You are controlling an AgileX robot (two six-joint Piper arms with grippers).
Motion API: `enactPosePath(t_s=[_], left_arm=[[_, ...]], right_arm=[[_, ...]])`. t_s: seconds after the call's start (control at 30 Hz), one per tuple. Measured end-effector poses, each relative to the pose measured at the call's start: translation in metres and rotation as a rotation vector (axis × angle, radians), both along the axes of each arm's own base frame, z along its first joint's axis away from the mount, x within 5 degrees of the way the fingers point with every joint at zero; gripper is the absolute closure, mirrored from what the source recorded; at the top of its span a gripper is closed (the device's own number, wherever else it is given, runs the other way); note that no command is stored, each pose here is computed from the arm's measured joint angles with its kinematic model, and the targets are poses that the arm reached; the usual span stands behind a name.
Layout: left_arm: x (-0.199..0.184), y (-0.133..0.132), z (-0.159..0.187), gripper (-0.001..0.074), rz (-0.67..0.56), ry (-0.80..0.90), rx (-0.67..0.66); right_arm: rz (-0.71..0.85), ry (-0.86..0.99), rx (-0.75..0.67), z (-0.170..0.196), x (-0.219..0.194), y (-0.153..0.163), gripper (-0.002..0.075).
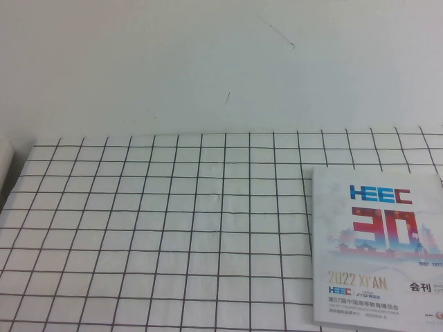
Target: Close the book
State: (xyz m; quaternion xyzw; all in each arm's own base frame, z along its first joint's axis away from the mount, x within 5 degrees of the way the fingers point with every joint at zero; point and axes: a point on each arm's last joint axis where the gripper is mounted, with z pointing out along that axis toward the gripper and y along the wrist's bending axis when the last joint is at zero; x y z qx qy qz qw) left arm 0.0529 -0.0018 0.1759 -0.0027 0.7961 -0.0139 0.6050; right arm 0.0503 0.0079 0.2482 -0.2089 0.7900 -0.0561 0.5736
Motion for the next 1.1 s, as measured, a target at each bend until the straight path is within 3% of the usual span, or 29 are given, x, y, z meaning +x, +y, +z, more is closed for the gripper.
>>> enactPosePath(t_s=[0.33,1.1], left_arm=[[0.0,0.0,0.0,0.0738,0.0,0.0,0.0],[0.0,0.0,0.0,0.0738,-0.007,0.002,0.023]], right_arm=[[-0.091,0.038,0.148,-0.078,0.0,0.0,0.0729],[-0.093,0.031,0.163,-0.078,0.0,0.0,0.0729]])
